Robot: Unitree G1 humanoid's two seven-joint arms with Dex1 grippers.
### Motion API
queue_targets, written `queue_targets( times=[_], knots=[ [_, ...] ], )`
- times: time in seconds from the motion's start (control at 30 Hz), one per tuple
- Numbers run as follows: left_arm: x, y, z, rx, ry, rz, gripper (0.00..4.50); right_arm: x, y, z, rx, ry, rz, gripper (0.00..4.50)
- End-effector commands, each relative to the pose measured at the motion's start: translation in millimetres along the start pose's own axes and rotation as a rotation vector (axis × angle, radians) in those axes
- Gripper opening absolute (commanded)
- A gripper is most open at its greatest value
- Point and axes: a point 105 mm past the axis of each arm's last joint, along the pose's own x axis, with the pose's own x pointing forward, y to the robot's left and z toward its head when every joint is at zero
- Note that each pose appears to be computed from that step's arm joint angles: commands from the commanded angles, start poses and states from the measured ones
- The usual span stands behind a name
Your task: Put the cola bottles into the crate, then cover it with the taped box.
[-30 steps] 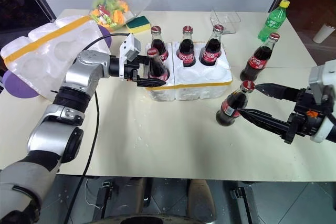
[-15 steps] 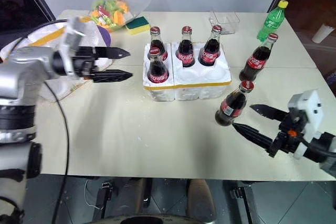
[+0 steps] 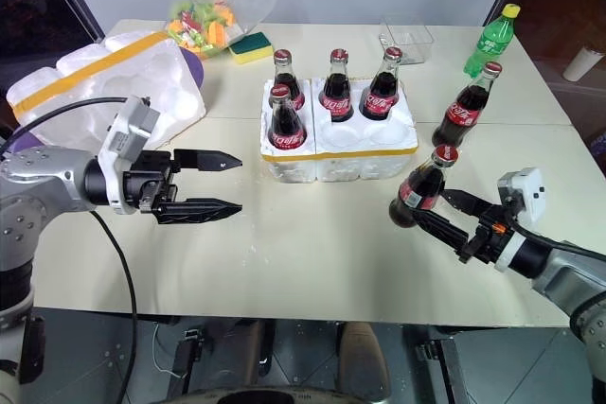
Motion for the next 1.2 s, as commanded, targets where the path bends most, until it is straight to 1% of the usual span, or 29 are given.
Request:
queue_targets(
  times=[0.03,0.2,0.33,0.37,0.4,0.43,0.47,0.63,0.73,0.77,0.83,0.9,1.0,1.07,1.17,1.2],
  knots=[
    [4,-6,10,0.042,-0.024,-0.019,4.43,9,-2,3,-0.016,-0.035,0.018,4.50],
    [10,-6,9,0.035,-0.031,-0.027,4.43,26,-4,5,-0.010,-0.049,0.049,4.50],
    [12,-5,6,0.030,-0.032,-0.024,4.43,36,-6,1,-0.009,-0.036,0.057,4.50],
    [12,-4,6,0.030,-0.034,-0.022,4.50,35,-5,5,-0.013,-0.050,0.066,3.95],
    [11,-4,6,0.029,-0.036,-0.019,4.50,34,-3,10,-0.018,-0.066,0.078,3.66],
    [11,-4,7,0.030,-0.037,-0.016,4.50,30,2,18,-0.037,-0.083,0.099,3.14],
    [10,-4,7,0.030,-0.038,-0.012,4.50,27,8,25,-0.056,-0.099,0.123,2.85],
    [5,-1,5,0.035,-0.040,0.026,4.50,18,47,78,-0.142,-0.179,0.295,2.84],
    [4,1,6,0.037,-0.049,0.041,4.50,24,62,108,-0.178,-0.234,0.363,2.84],
    [4,2,6,0.040,-0.053,0.048,4.50,31,64,121,-0.197,-0.258,0.369,2.84],
    [3,3,5,0.047,-0.059,0.061,4.50,58,65,150,-0.237,-0.311,0.357,2.84],
    [4,3,6,0.052,-0.065,0.068,4.50,80,65,163,-0.262,-0.328,0.340,2.84],
    [4,3,6,0.058,-0.074,0.076,4.50,102,57,167,-0.282,-0.313,0.305,2.84],
    [4,2,7,0.064,-0.078,0.085,4.50,116,55,163,-0.273,-0.291,0.325,2.84],
    [3,1,8,0.069,-0.081,0.096,4.50,130,54,147,-0.299,-0.227,0.342,2.84],
    [2,1,8,0.072,-0.083,0.103,4.50,136,51,137,-0.319,-0.187,0.332,2.84]
  ],
)
